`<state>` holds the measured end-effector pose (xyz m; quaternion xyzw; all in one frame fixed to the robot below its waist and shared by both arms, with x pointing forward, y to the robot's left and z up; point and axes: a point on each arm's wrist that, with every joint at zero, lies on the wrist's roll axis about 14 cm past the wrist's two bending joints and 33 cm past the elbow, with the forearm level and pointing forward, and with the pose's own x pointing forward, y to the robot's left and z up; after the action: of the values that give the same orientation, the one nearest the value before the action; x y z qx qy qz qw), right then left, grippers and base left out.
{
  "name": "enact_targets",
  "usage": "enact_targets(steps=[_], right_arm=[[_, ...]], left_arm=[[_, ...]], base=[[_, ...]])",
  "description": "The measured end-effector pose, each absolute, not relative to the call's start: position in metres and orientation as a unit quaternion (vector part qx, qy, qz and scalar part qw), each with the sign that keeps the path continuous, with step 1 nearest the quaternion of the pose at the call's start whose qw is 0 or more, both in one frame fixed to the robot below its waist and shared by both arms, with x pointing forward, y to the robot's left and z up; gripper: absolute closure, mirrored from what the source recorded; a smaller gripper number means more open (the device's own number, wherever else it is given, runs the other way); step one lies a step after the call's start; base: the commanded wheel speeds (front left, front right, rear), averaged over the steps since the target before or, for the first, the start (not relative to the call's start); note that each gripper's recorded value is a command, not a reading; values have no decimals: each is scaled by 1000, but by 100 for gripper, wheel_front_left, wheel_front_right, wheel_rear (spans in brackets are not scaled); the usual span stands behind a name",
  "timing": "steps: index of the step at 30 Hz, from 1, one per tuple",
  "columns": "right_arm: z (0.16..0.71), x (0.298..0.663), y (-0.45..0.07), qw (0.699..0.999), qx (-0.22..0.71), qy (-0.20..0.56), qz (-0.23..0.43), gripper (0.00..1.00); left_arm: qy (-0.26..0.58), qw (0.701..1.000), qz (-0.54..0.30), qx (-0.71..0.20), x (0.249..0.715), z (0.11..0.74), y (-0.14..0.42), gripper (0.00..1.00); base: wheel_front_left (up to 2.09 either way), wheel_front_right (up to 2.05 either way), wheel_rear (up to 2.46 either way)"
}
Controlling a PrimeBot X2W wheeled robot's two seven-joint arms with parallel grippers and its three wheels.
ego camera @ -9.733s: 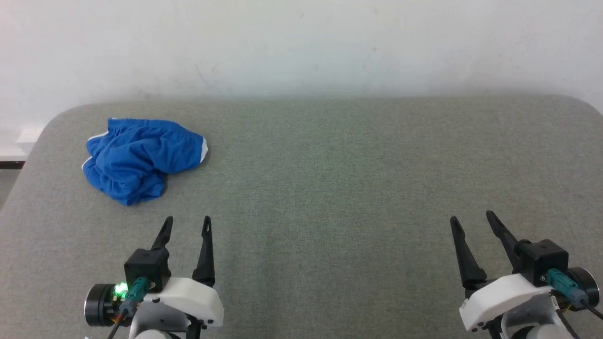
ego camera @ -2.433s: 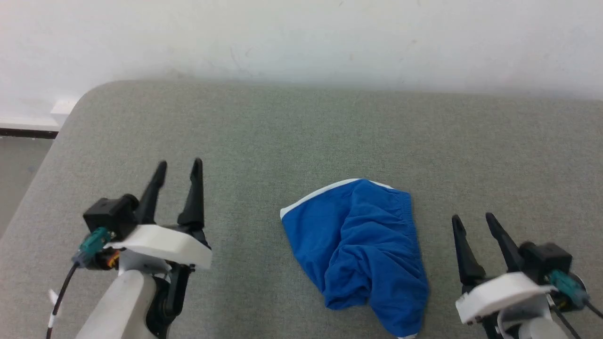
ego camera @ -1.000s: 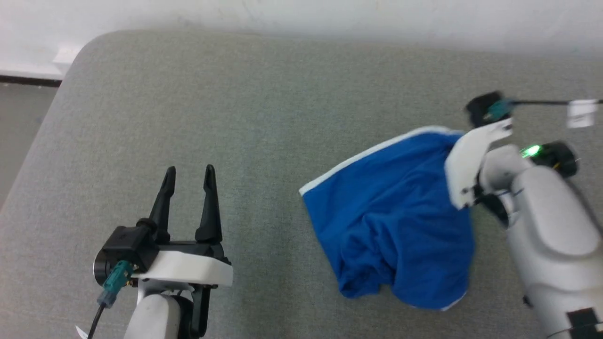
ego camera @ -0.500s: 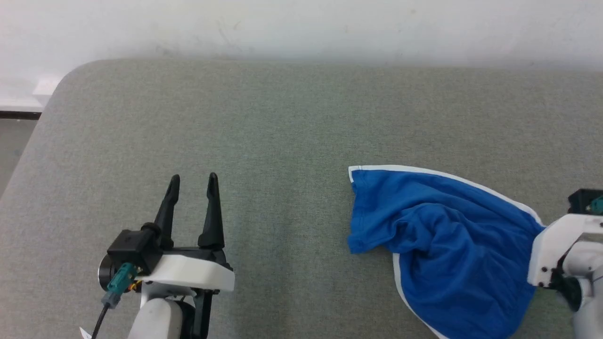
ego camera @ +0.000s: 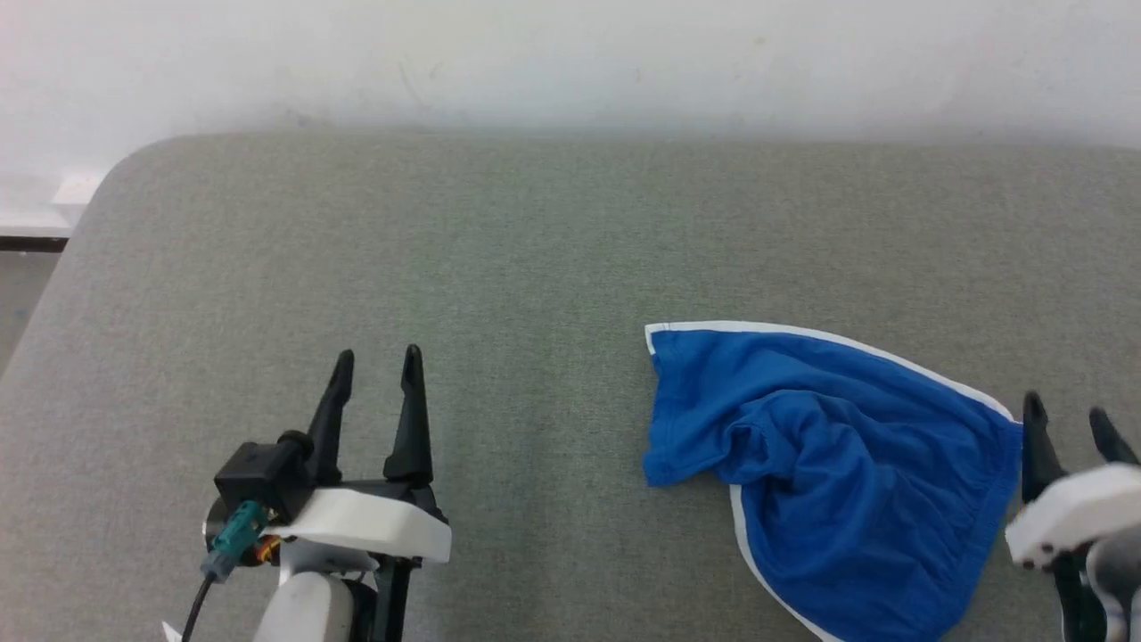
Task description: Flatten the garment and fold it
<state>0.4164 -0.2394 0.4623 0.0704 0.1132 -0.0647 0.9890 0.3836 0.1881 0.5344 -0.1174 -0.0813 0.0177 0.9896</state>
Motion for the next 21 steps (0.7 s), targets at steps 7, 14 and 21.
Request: enact_targets(steps=[7,14,21], right_arm=[[447,384,-239,986,91,125,-63,0],[460,388,-245,988,88,106,-68,0],[457,387,-261,986,87,112,-91,0]], left_arm=[[-35,983,-69,-165,418,534,134,0],[155,968,-180,-87,471,510,61,0],[314,926,-211,0,487,460,29,0]], base=[[0,0,0],[0,0,0],[0,0,0]])
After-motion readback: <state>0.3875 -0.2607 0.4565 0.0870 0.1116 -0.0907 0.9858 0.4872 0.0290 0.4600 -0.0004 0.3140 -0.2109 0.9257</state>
